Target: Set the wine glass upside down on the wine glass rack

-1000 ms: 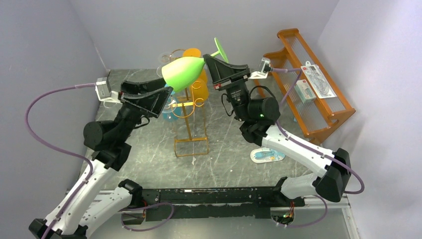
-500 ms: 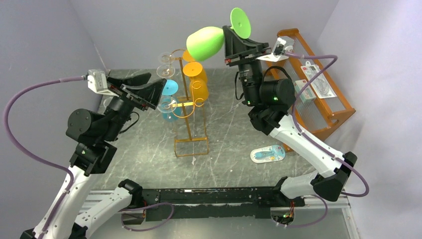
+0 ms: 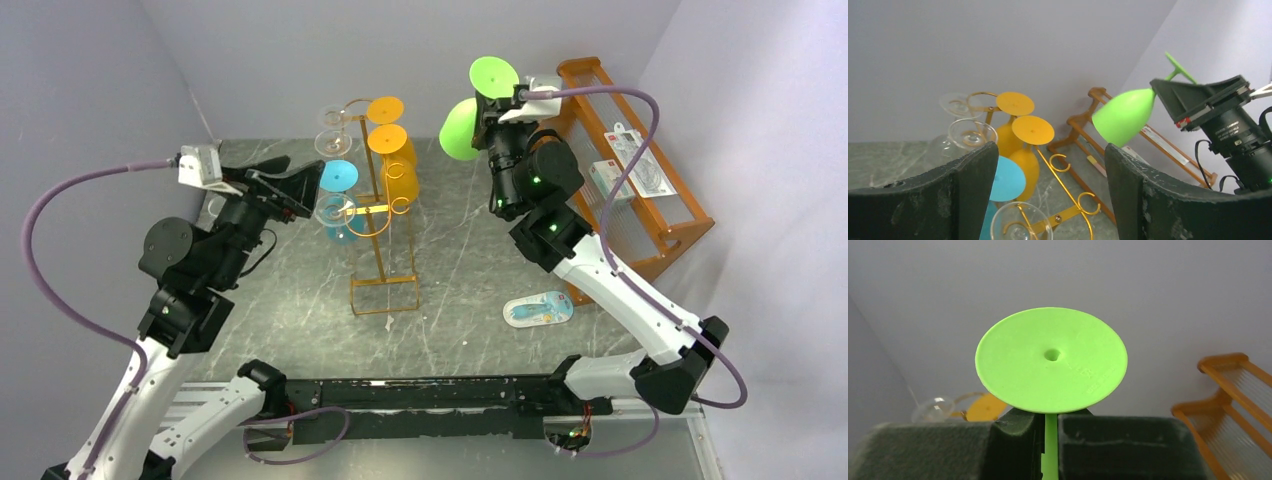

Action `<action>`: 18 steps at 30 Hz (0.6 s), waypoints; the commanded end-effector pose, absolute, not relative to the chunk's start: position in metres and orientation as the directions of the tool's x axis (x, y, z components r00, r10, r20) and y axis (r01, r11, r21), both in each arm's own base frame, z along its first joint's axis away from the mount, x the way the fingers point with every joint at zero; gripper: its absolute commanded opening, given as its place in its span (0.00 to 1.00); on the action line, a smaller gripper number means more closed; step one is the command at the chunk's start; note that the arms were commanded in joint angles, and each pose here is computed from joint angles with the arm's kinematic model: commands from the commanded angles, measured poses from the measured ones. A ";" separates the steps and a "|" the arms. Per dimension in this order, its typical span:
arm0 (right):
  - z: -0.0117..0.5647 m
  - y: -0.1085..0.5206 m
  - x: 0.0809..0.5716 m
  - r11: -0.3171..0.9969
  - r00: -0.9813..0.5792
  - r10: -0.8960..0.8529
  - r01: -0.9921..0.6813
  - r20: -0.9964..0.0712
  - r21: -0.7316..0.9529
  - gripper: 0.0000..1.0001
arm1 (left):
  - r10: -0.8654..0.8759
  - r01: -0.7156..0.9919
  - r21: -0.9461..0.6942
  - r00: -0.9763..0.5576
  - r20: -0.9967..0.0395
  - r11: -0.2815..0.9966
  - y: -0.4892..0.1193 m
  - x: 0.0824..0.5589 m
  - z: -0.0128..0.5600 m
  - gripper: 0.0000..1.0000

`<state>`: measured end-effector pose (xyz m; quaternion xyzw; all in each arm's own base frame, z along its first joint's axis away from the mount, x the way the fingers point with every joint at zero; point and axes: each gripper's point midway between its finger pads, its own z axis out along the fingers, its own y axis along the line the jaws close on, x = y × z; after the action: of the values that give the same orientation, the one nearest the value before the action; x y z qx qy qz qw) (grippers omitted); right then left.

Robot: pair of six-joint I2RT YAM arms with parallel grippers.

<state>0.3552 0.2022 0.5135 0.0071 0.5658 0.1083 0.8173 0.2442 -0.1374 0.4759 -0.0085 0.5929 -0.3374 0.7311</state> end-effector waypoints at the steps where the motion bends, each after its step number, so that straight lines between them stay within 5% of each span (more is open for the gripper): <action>1: 0.469 0.200 0.357 0.988 0.224 0.005 -0.149 -0.975 -0.029 0.00 | -0.498 0.435 -0.398 0.142 -0.855 0.807 -0.119 0.239 0.480 0.82; 6: 0.428 0.217 0.360 0.967 0.133 -0.087 -0.228 -0.987 -0.116 0.00 | -0.454 0.396 -0.377 0.119 -0.883 0.837 -0.117 0.245 0.476 0.84; 9: 0.407 0.227 0.357 0.943 0.110 -0.096 -0.308 -0.989 -0.126 0.00 | -0.441 0.368 -0.378 0.101 -0.892 0.849 -0.114 0.246 0.471 0.96; 18: 0.373 0.285 0.319 0.704 0.121 -0.147 -0.684 -0.982 -0.190 0.00 | -0.443 0.358 -0.382 0.104 -0.891 0.852 -0.110 0.243 0.469 0.96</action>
<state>0.3486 0.2609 0.3669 -0.2489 0.6709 0.1302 0.6863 0.2467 -0.1150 0.4652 -0.0334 0.6131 -0.2804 0.7378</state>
